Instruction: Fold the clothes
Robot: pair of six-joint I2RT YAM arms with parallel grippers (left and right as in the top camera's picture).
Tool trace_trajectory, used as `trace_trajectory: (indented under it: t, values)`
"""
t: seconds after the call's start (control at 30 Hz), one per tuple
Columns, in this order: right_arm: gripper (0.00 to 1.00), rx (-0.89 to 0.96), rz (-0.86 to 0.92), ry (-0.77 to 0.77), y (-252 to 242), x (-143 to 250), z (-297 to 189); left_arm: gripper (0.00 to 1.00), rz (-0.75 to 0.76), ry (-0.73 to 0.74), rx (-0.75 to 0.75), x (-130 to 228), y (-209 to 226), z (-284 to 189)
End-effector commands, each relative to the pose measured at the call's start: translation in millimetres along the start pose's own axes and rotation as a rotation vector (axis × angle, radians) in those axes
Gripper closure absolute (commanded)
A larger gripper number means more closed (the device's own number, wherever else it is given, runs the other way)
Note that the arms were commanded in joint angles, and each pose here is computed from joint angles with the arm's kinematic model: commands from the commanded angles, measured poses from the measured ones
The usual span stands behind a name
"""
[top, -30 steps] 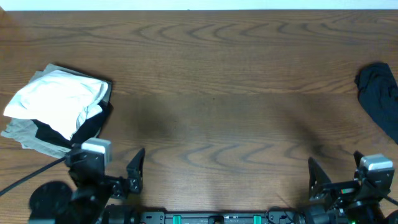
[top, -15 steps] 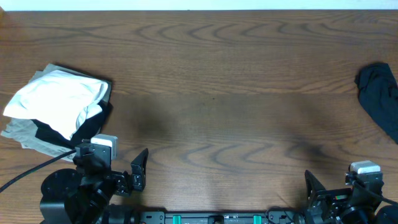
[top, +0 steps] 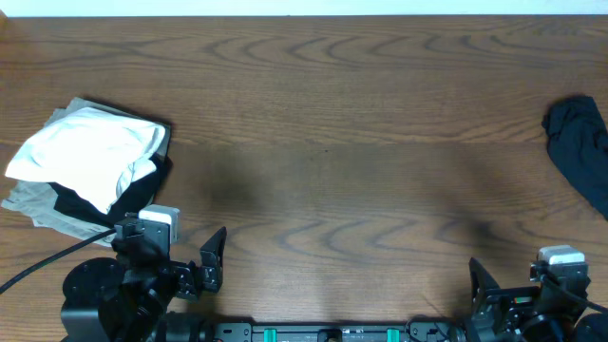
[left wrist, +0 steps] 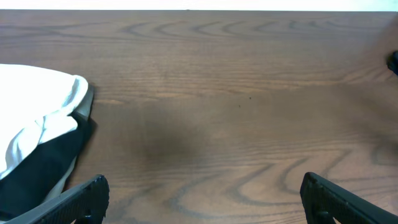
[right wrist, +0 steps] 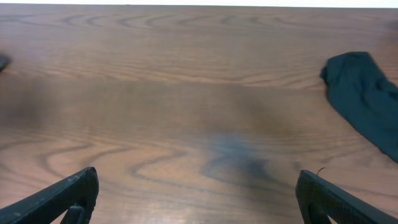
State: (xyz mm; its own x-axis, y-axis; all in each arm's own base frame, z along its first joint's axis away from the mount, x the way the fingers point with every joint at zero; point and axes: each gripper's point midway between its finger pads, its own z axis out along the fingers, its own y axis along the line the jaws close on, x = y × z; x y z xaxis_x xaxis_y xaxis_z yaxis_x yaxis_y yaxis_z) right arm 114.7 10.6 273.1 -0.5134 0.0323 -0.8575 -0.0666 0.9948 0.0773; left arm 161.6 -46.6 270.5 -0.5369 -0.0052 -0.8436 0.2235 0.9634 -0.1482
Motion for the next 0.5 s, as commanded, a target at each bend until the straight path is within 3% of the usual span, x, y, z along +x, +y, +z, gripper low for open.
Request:
trace_trajectory:
  t: [0.0,0.47]
  values:
    - [0.01,0.092,0.013,-0.006,-15,1,5,0.02,-0.007,-0.002,-0.007,0,1,0]
    - [0.01,0.085,-0.031,-0.297,-16,0,55,0.02,-0.007,-0.002,-0.007,0,1,0]
